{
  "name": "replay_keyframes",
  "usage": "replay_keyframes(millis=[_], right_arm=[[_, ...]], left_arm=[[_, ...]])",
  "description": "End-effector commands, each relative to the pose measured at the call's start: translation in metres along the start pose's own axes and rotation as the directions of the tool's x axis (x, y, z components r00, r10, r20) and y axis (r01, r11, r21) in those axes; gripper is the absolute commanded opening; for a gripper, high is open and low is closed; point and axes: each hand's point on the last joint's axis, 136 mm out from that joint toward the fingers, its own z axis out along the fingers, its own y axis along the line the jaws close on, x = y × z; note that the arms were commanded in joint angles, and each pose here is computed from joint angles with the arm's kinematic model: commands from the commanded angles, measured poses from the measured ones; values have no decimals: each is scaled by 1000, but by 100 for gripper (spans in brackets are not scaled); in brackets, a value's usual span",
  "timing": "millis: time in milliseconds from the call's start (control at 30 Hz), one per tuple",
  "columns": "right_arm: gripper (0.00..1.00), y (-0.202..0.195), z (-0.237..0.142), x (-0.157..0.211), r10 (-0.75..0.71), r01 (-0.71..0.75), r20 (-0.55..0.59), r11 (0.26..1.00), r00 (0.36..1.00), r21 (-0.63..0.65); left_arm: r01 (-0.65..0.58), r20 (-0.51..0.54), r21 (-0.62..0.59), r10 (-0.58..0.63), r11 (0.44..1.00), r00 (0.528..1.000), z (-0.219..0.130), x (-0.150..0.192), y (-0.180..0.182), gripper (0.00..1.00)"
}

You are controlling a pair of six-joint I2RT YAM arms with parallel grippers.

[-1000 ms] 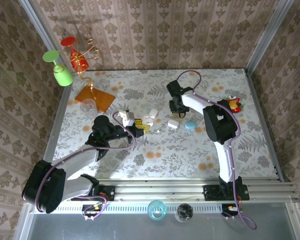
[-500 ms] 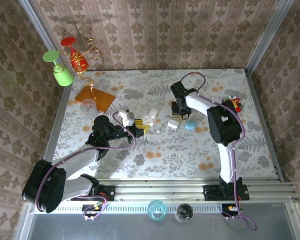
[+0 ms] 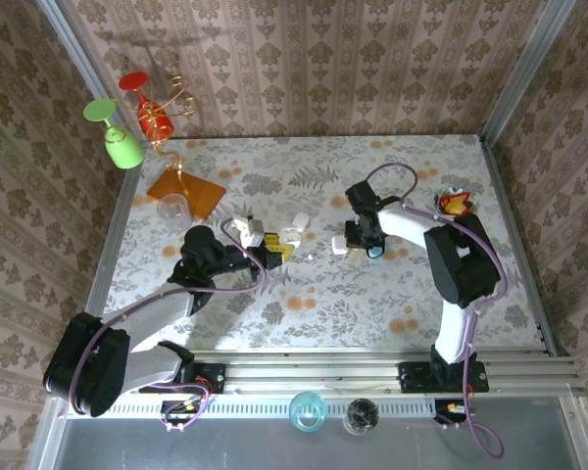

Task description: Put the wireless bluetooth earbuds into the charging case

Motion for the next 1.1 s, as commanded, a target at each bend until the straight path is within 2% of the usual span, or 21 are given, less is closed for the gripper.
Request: replay_keyframes(millis=[0,367,500,633,733,933,1067], right_arm=[[15,2,-5,30,16,-16,-42,1000,999,-6],[16,-2,-24,106,14,-12,-94,1000,996,24],[21,-13,-42,107,-13,18,-70,997,997,69],[37,-9,-58,95,-58,63,-61,995,996,82],[45,-3,-64,90,-95,101,-75,992,993,71],[49,-1,-70,93,-197,218,-175,969,965,112],[49,-13,-73,100,-239,299,-295,938,925,177]], left_arm=[[-11,2,23,11,1000,1000,-1,0,-5,7],[-12,5,20,12,1000,1000,-2,-2,-6,7],[-20,1,13,20,1000,1000,-3,-3,-6,9],[-35,4,4,35,999,999,-4,-5,-5,10],[-41,9,-7,41,999,999,-6,-6,-4,10],[-47,6,-33,47,998,999,-11,-1,-4,10],[-52,2,-43,52,998,999,-13,0,-4,10]])
